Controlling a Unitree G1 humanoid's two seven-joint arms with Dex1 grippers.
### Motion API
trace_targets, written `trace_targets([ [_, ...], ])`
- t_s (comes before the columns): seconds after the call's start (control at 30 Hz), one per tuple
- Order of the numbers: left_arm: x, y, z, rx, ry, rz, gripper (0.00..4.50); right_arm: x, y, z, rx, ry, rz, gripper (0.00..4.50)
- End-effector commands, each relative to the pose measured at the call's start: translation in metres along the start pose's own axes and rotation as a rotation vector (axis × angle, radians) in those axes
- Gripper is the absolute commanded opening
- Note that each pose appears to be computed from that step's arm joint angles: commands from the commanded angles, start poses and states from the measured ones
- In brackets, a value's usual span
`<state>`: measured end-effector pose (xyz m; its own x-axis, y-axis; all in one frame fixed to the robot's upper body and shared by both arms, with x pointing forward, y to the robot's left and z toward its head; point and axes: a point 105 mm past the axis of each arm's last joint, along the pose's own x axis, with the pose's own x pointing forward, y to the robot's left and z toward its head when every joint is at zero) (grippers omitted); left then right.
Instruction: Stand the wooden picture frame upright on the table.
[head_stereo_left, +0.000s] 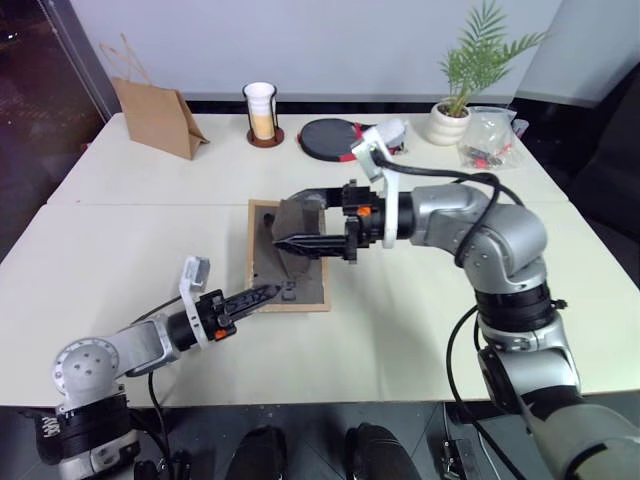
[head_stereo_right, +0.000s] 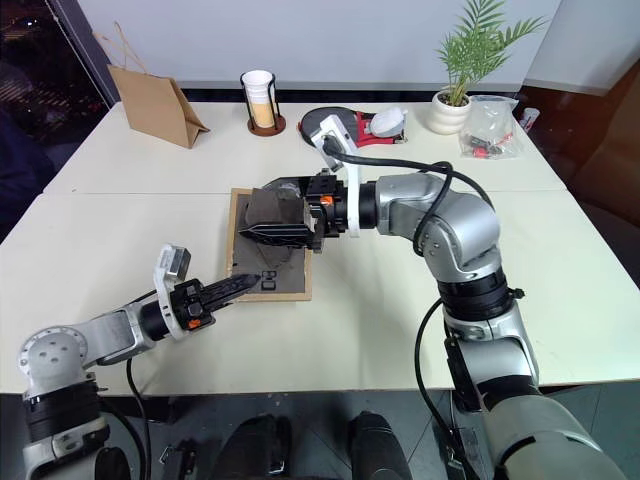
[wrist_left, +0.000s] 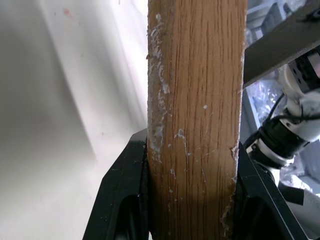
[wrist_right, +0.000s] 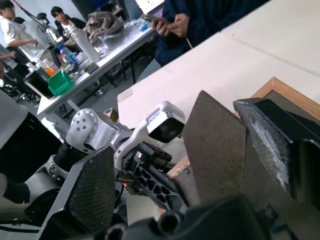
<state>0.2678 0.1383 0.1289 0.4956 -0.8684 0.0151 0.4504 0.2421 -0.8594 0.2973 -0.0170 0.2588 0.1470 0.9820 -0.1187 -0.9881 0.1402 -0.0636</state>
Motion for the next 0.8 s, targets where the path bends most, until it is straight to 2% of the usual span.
trace_targets([
  [0.03, 0.004, -0.010, 0.011, 0.032, -0.028, -0.035, 1.08, -0.007, 0.012, 0.014, -0.038, -0.037, 0.013, 4.45],
  [0.13, 0.006, -0.014, 0.012, 0.039, -0.026, -0.047, 1.08, -0.009, 0.005, 0.010, -0.081, -0.003, -0.055, 4.45],
  [0.27, 0.006, -0.018, 0.011, 0.046, -0.013, -0.062, 1.08, -0.019, -0.022, 0.005, -0.230, 0.073, -0.216, 4.45],
  [0.43, 0.008, -0.021, 0.009, 0.049, -0.007, -0.064, 1.08, -0.050, -0.048, 0.000, -0.440, 0.200, -0.324, 4.45],
  [0.57, 0.012, -0.027, 0.010, 0.050, -0.016, -0.075, 1.08, -0.073, -0.058, -0.014, -0.788, 0.380, -0.346, 4.45],
  [0.63, 0.015, -0.030, 0.010, 0.048, -0.020, -0.084, 1.08, -0.074, -0.062, -0.023, -0.982, 0.422, -0.333, 4.45],
  [0.7, 0.017, -0.032, 0.009, 0.039, -0.023, -0.090, 1.08, -0.066, -0.064, -0.028, -1.233, 0.411, -0.334, 4.45],
  [0.8, 0.019, -0.035, 0.006, 0.023, -0.025, -0.098, 1.08, -0.048, -0.062, -0.038, -1.506, 0.324, -0.333, 4.45],
])
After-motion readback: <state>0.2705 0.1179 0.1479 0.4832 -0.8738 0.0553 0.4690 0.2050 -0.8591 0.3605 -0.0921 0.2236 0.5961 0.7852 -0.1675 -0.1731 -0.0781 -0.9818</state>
